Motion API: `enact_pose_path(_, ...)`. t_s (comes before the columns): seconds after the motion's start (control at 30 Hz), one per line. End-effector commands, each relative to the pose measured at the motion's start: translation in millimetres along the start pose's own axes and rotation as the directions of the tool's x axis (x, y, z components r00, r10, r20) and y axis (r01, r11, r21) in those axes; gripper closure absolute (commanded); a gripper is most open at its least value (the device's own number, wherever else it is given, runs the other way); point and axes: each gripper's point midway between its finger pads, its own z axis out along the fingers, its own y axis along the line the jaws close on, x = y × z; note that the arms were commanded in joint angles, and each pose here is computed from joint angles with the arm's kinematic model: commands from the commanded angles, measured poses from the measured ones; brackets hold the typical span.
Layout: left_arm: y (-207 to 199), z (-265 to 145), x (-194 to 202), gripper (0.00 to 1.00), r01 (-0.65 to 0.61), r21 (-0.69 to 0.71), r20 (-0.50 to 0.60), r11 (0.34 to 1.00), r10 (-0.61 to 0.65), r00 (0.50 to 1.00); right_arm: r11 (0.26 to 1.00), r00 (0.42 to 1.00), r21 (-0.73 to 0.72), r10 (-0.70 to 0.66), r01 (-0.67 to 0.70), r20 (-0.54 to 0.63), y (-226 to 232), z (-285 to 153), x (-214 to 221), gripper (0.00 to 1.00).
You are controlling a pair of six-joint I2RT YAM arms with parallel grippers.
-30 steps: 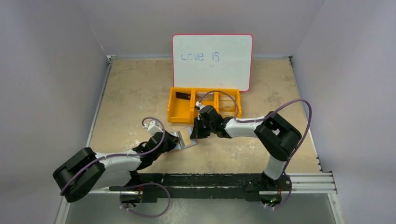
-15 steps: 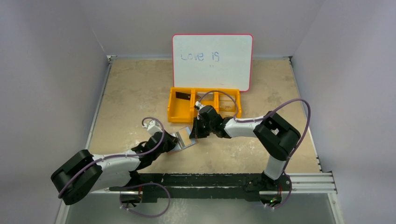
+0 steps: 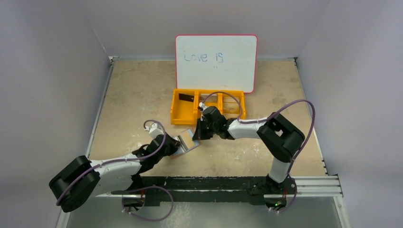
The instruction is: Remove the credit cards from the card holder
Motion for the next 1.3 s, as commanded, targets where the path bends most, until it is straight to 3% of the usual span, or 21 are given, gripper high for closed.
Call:
enact_pose_path(0.0, 38.7, -4.1, 9.4, 1.0, -0.059, -0.124, -0.033, 0.99, 0.055, 0.998, 0.984, 0.998, 0.179, 0.015, -0.004, -0.06, -47.8, 6.4, 20.1, 1.0)
enact_pose_path(0.73, 48.1, -21.8, -13.2, 1.0, -0.037, -0.213, 0.044, 0.976, 0.048, 0.998, 0.987, 0.998, 0.162, -0.009, 0.018, -0.059, -43.7, 5.9, 17.0, 1.0)
enact_pose_path(1.17, 33.6, -22.0, -13.3, 1.0, -0.041, -0.163, 0.03, 0.986, 0.046, 0.998, 0.988, 0.999, 0.15, -0.033, 0.037, -0.032, -38.2, 3.4, 7.9, 1.0)
enact_pose_path(1.27, 20.3, -20.0, -12.3, 0.92, -0.012, -0.104, 0.028, 0.995, 0.015, 0.999, 0.988, 0.999, 0.149, -0.039, 0.043, -0.026, -37.1, 4.4, 5.3, 1.0)
